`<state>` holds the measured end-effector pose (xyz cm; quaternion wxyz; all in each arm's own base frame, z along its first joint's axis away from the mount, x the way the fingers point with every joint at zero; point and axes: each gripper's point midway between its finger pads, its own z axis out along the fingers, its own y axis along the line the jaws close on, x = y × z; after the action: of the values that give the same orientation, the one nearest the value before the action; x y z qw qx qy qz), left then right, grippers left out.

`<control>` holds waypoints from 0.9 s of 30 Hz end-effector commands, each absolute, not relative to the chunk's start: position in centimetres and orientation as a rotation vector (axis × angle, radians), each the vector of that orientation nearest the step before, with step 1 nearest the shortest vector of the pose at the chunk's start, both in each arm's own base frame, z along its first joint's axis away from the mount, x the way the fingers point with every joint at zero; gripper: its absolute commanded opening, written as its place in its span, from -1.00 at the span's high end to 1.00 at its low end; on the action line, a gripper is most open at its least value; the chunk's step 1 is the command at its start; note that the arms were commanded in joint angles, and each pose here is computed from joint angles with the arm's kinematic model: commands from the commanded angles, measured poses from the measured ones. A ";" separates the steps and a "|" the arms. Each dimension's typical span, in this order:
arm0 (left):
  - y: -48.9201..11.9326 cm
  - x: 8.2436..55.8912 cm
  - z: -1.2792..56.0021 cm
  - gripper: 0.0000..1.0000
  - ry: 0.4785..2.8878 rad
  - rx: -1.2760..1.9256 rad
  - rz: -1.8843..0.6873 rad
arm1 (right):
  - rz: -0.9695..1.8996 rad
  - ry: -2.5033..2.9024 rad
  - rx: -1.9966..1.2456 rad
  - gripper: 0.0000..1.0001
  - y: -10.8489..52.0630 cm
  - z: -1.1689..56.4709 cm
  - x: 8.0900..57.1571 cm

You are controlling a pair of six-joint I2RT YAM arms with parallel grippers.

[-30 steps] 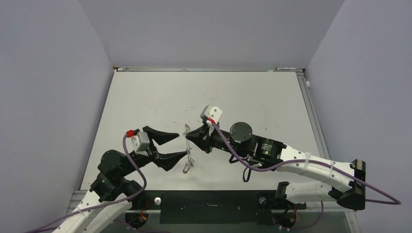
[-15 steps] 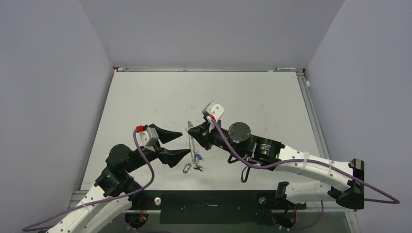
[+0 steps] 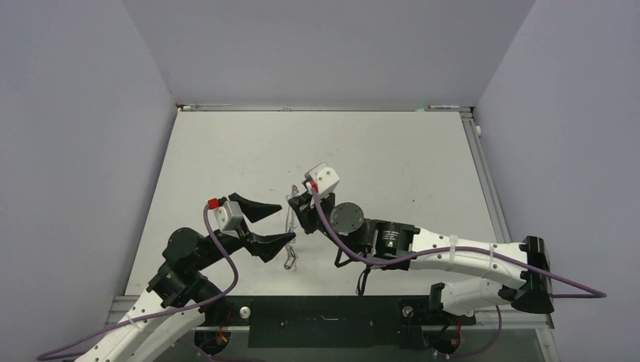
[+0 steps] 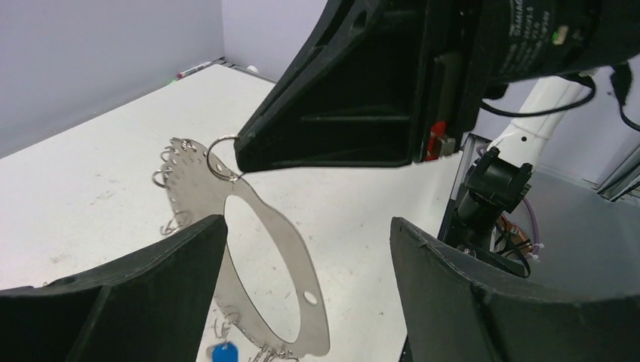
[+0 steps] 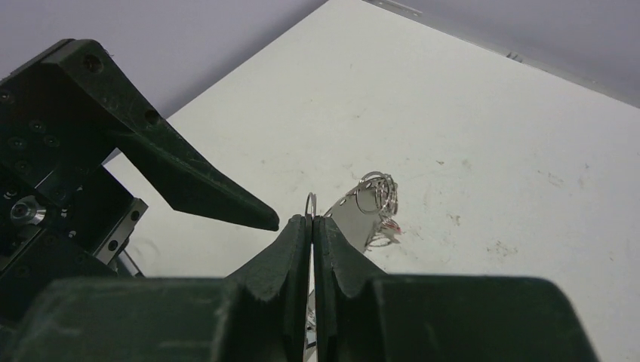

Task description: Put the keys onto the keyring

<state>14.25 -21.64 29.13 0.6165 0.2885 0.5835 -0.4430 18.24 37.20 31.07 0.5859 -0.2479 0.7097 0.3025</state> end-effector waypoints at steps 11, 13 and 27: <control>-21.4 16.0 29.7 -0.08 1.329 0.645 -0.932 | 0.635 1.600 -0.412 0.90 37.6 35.4 17.8; -21.3 15.9 29.5 0.07 1.335 0.648 -0.924 | 0.656 1.596 -0.412 0.89 37.5 35.7 17.6; -20.9 15.9 29.5 0.97 1.329 0.654 -0.898 | 0.693 1.613 -0.427 0.90 37.0 36.0 16.9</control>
<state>16.03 -21.19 28.22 0.6336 0.2862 0.5989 -0.3973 17.20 37.65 32.07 0.6055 -0.2169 0.7187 0.2644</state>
